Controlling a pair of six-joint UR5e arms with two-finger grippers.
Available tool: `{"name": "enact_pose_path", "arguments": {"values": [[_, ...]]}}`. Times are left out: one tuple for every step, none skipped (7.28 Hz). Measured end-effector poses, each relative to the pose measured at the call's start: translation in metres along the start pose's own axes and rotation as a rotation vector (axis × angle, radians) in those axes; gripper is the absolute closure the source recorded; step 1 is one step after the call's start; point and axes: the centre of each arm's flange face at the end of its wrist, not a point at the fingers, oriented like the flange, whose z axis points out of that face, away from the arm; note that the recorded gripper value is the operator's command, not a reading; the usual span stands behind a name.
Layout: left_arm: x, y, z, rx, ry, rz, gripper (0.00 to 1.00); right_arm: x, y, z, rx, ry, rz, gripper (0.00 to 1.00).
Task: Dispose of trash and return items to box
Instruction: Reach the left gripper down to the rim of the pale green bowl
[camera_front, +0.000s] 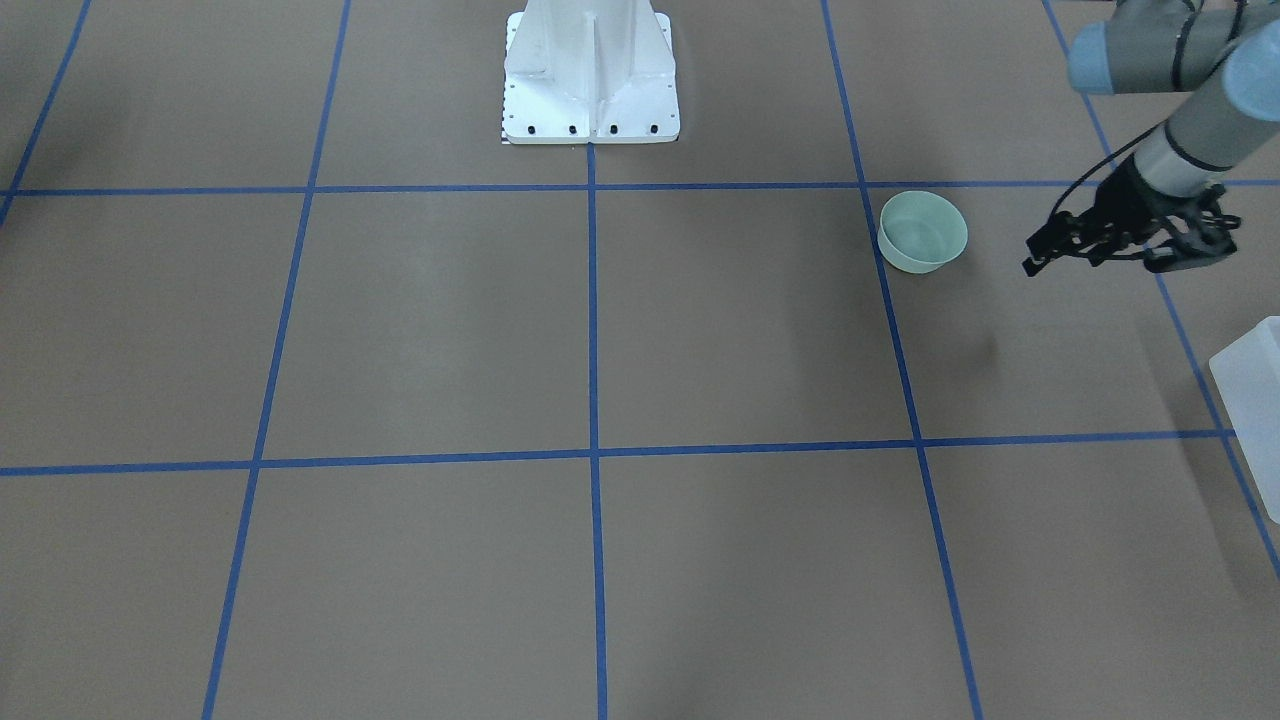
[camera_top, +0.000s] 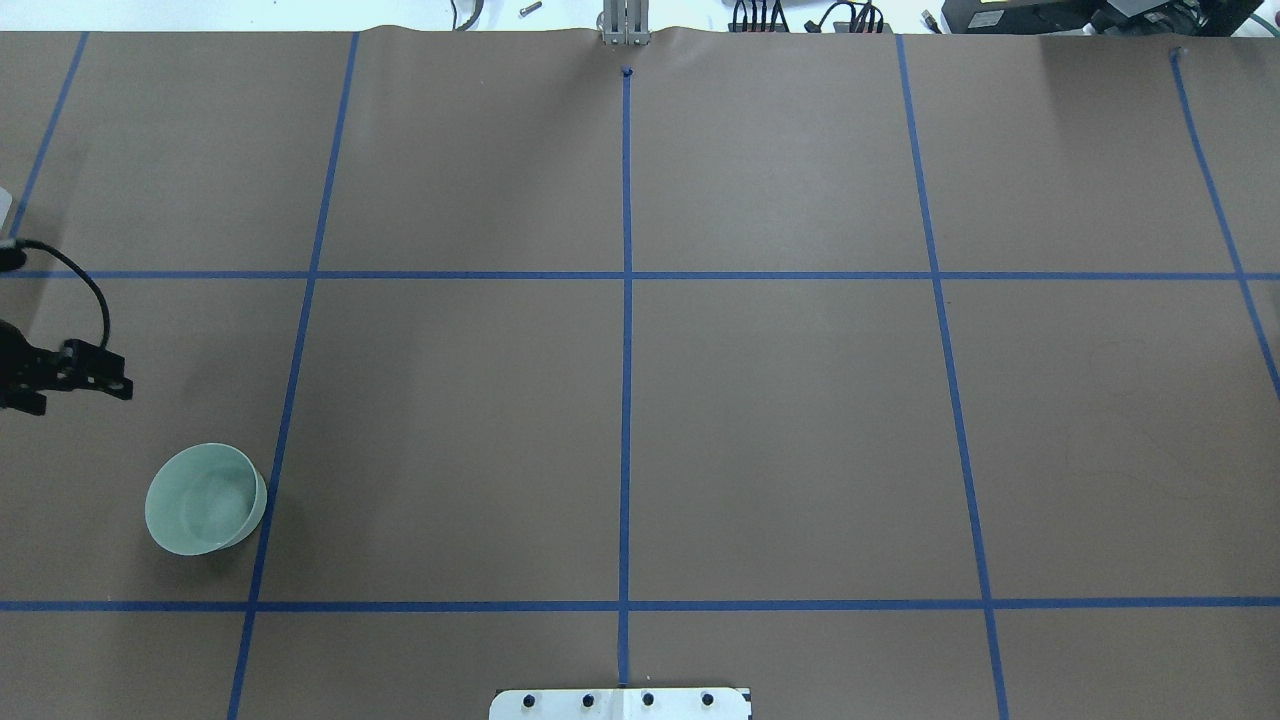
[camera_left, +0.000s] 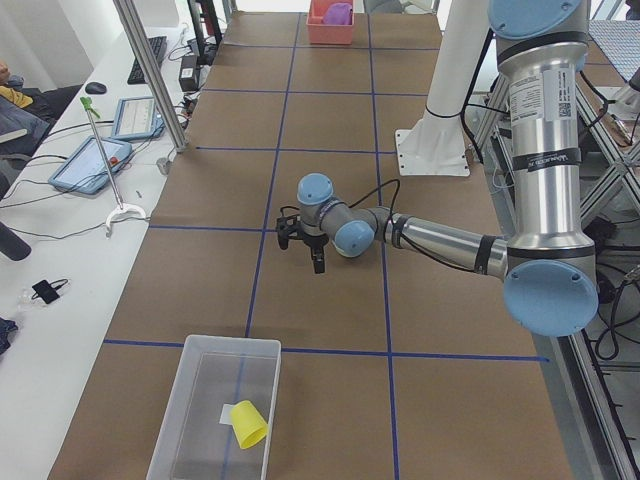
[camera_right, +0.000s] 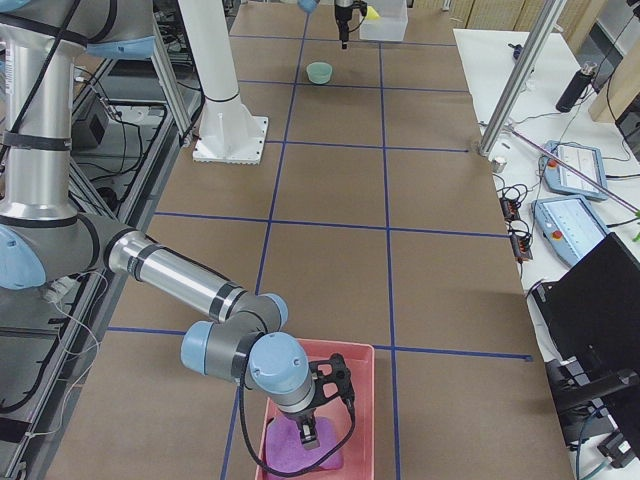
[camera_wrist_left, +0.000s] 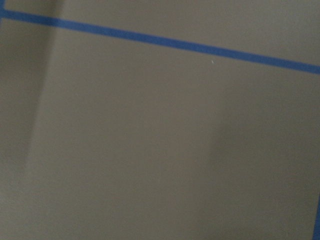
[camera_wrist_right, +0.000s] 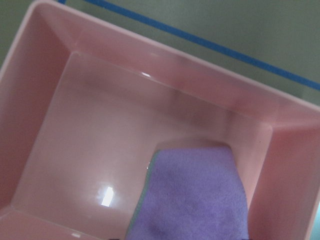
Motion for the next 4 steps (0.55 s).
{"name": "enact_pose_path", "arguments": {"values": [[0.016, 0.026, 0.011, -0.026, -0.004, 0.018, 0.07, -0.009, -0.013, -0.008, 0.02, 0.004, 0.007, 0.0], [0.027, 0.044, 0.019, -0.05, -0.005, 0.037, 0.16, -0.015, -0.02, -0.01, 0.029, 0.0, 0.009, 0.0], [0.031, 0.053, 0.026, -0.066, -0.011, 0.049, 0.24, -0.018, -0.023, -0.011, 0.034, -0.006, 0.008, 0.0], [0.033, 0.058, 0.03, -0.075, -0.015, 0.056, 0.26, -0.019, -0.025, -0.011, 0.037, -0.01, 0.006, 0.0]]}}
